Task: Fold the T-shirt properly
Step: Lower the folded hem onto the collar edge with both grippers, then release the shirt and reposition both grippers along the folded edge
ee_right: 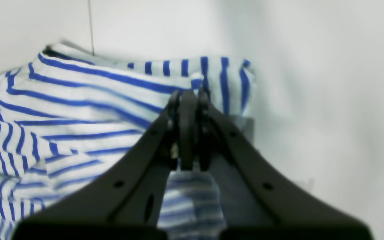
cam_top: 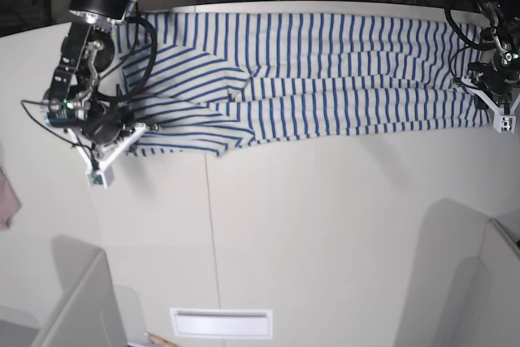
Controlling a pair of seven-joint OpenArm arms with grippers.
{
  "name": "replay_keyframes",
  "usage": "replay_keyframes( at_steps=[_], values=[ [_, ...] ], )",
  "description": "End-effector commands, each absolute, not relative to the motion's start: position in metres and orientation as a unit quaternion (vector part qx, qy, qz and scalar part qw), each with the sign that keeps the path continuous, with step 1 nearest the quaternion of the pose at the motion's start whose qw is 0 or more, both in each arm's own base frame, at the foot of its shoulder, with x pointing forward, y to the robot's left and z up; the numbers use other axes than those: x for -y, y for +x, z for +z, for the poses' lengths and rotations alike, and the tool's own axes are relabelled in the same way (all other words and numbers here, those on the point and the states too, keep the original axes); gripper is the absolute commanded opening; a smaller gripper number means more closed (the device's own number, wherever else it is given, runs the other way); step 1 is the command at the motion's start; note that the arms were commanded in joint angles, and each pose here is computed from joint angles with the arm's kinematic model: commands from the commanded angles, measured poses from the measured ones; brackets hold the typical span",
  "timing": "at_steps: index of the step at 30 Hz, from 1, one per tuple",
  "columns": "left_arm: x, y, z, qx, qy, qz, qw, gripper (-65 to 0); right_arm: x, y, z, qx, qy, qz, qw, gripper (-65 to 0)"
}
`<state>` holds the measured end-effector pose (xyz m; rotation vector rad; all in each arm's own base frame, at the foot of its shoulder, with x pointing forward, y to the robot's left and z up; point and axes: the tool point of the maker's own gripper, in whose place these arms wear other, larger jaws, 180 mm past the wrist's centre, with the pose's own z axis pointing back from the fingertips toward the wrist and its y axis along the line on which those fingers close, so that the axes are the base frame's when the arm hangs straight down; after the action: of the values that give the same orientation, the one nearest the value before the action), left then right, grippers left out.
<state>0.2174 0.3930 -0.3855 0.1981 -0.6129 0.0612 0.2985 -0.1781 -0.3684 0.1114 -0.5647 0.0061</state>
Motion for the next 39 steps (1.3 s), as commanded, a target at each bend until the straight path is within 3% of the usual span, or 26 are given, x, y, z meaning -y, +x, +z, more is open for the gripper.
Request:
replay_keyframes(
  at_steps=[1, 7, 13, 19, 27, 31, 33, 36, 39],
  values=[
    [-0.401, 0.225, -0.372, 0.317, 0.110, 0.024, 0.942, -65.0, 0.178, 0.301, -0.355, 0.303, 0.052, 0.008, 0.952, -65.0],
    [-0.401, 0.226, -0.371, 0.318, 0.110, 0.023, 0.941, -65.0, 0.177, 0.270, -0.353, 0.299, 0.046, 0.013, 0.953, -65.0],
    [-0.402, 0.223, -0.373, 0.312, 0.114, 0.020, 0.943, -65.0, 0.161, 0.236, -0.362, 0.281, 0.132, -0.011, 0.951, -65.0],
    [-0.394, 0.217, -0.391, 0.259, 0.161, -0.049, 0.951, -65.0, 0.160, 0.222, -0.380, 0.251, 0.140, -0.023, 0.957, -65.0],
    [-0.393, 0.216, -0.392, 0.259, 0.162, -0.045, 0.951, -65.0, 0.163, 0.215, -0.384, 0.238, 0.136, -0.024, 0.961, -65.0],
    [-0.392, 0.219, -0.387, 0.265, 0.163, -0.046, 0.949, -65.0, 0.163, 0.209, -0.385, 0.235, 0.134, -0.024, 0.962, -39.3],
    [-0.394, 0.224, -0.374, 0.282, 0.172, -0.045, 0.943, -52.3, 0.163, 0.210, -0.382, 0.241, 0.132, -0.022, 0.961, -38.1],
    [-0.402, 0.233, -0.343, 0.322, 0.194, -0.037, 0.926, -35.9, 0.160, 0.214, -0.374, 0.254, 0.131, -0.013, 0.958, -41.7],
    [-0.391, 0.239, -0.324, 0.355, 0.198, -0.033, 0.913, -25.0, 0.150, 0.225, -0.369, 0.263, 0.139, 0.003, 0.955, -42.8]
  ],
)
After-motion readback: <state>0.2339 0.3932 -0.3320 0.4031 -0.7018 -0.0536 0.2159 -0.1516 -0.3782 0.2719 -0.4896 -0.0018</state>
